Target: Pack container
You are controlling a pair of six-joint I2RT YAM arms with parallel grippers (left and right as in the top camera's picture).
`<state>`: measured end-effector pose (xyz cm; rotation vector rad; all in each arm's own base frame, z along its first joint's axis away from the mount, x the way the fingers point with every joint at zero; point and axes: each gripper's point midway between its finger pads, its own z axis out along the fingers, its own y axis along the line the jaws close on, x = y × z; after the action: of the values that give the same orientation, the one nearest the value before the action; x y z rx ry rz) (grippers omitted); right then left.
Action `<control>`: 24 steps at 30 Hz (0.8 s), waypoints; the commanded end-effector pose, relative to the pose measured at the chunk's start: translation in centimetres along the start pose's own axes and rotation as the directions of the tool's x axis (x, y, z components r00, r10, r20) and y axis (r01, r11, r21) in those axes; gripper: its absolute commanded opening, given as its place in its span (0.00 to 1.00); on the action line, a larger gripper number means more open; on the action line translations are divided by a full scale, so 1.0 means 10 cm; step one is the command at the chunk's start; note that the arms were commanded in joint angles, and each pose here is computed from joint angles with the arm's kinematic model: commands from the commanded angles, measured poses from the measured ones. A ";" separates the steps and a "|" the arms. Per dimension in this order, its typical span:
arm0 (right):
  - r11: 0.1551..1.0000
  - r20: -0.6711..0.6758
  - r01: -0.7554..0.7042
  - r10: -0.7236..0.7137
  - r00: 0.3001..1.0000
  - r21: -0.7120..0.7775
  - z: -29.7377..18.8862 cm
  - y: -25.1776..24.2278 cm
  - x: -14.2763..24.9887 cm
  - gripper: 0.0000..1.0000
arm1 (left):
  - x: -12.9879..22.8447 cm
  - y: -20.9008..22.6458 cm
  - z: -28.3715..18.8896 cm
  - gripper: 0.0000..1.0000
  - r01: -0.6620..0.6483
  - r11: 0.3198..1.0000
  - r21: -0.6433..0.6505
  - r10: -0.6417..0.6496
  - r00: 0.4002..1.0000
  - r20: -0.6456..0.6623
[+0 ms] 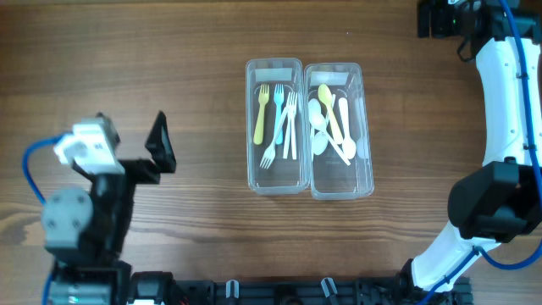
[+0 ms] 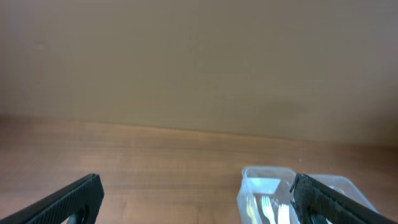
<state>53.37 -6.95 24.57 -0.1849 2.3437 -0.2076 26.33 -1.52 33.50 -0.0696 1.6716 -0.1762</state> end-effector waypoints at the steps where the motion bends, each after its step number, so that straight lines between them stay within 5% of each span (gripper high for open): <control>1: 1.000 -0.006 0.013 -0.013 1.000 0.006 0.01 0.02 0.01 1.00 | 0.42 0.06 -0.02 1.00 0.071 0.997 -0.001 -0.071 0.997 0.000; 24: 1.000 -0.007 0.013 -0.013 1.000 0.006 0.02 0.02 0.01 1.00 | 1.36 0.20 -0.16 1.00 0.259 0.966 0.009 -0.259 0.966 0.022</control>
<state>53.36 -6.94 24.55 -0.1849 2.3441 -0.2075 23.45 -1.44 20.41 -0.2479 1.6539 -0.3383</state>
